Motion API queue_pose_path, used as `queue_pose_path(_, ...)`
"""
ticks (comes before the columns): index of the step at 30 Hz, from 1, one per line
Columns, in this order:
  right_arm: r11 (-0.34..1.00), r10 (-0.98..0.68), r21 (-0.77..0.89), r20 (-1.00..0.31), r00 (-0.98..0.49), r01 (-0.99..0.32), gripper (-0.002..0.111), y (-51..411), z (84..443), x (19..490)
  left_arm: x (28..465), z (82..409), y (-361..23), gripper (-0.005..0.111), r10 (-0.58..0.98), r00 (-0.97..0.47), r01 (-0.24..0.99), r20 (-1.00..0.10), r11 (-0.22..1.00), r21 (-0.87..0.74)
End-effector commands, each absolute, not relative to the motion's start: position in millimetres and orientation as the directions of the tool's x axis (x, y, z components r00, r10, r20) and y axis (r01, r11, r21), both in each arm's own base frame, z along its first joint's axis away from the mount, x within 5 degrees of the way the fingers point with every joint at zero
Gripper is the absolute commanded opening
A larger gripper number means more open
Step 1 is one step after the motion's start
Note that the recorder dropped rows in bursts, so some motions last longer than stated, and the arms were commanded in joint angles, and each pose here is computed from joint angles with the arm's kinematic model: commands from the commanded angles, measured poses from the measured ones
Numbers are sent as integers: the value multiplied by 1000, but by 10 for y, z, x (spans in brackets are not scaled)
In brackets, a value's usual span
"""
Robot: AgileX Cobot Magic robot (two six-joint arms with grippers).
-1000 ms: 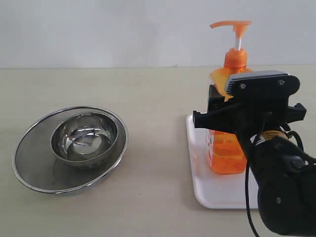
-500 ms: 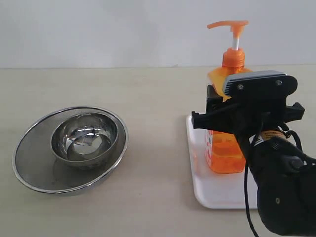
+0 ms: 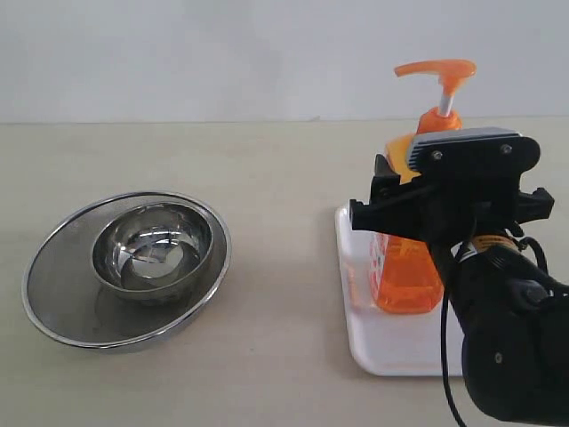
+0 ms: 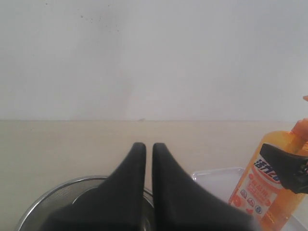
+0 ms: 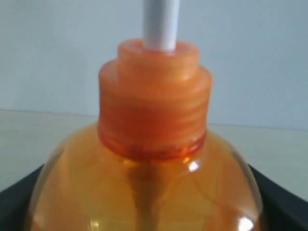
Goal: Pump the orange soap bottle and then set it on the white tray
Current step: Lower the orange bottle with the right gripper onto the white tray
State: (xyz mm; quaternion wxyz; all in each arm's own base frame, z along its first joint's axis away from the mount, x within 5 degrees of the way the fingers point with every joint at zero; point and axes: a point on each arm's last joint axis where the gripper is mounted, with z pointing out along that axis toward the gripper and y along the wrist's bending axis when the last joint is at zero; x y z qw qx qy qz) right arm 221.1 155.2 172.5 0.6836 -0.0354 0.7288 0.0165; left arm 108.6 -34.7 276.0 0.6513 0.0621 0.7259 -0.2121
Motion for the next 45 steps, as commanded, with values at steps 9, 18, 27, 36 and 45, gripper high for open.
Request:
queue_pose_path(9,998,-23,-20,-999,-47,-56,74,1526,1772,2214,1089,2741,-324,5,-185,-143,341,-972,913,-223)
queue_pose_path(18,997,-20,-11,-993,-115,-79,74,1546,1711,2208,1071,2751,-367,5,-184,-144,389,-972,893,-227)
queue_pose_path(27,995,37,51,-987,-155,-90,74,1564,1679,2202,1063,2755,-385,5,-184,-144,409,-972,884,-228)
queue_pose_path(36,994,17,34,-984,-176,-99,82,1570,1658,2198,1063,2755,-385,5,-184,-144,409,-972,884,-228)
queue_pose_path(45,995,6,25,-980,-200,-94,105,1564,1635,2194,1063,2755,-385,5,-184,-144,409,-972,884,-228)
